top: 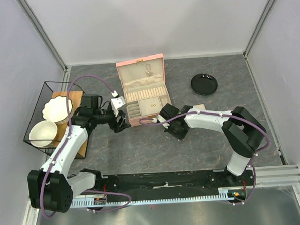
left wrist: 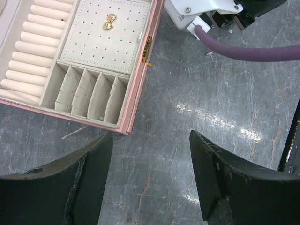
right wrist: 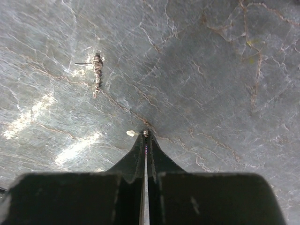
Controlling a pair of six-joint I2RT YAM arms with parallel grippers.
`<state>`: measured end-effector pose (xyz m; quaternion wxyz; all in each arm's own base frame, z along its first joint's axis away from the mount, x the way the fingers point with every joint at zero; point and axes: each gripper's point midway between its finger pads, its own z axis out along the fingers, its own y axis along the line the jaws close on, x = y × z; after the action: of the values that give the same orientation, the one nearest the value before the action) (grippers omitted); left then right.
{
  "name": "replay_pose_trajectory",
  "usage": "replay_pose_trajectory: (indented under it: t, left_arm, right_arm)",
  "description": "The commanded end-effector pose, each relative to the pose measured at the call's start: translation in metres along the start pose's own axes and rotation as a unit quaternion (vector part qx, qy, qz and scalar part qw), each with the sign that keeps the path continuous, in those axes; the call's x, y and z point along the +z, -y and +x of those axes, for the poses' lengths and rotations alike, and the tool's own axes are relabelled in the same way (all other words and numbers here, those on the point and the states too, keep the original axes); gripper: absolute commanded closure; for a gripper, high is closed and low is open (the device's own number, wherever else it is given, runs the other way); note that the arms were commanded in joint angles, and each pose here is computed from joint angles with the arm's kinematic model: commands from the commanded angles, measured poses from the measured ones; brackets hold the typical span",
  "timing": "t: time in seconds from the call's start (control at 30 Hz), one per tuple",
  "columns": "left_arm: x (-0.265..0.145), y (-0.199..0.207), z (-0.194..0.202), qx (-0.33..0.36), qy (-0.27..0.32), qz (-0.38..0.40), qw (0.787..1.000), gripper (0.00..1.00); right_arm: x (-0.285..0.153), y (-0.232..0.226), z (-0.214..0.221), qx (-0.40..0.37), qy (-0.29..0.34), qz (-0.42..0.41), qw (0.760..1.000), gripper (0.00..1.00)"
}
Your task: Organize the mixed jewelry
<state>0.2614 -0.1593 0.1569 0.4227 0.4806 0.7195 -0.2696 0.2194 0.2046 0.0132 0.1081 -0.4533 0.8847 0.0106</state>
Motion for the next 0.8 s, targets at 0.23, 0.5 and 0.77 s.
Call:
replay_pose_trajectory:
  t: [0.23, 0.5, 0.77]
  left_arm:
    - [-0.018, -0.018, -0.041, -0.020, 0.066, -0.039, 0.997, 0.27]
    - [-0.035, -0.042, -0.061, -0.078, 0.098, -0.098, 0.987, 0.27]
    - [-0.054, -0.069, -0.069, -0.141, 0.124, -0.162, 0.969, 0.27]
  right_arm:
    - [-0.048, 0.013, -0.040, 0.026, 0.062, 0.086, 0.994, 1.00]
    - [-0.105, 0.026, -0.073, 0.029, 0.105, 0.164, 0.980, 1.00]
    - [-0.141, 0.060, -0.111, 0.029, 0.132, 0.280, 0.950, 1.00]
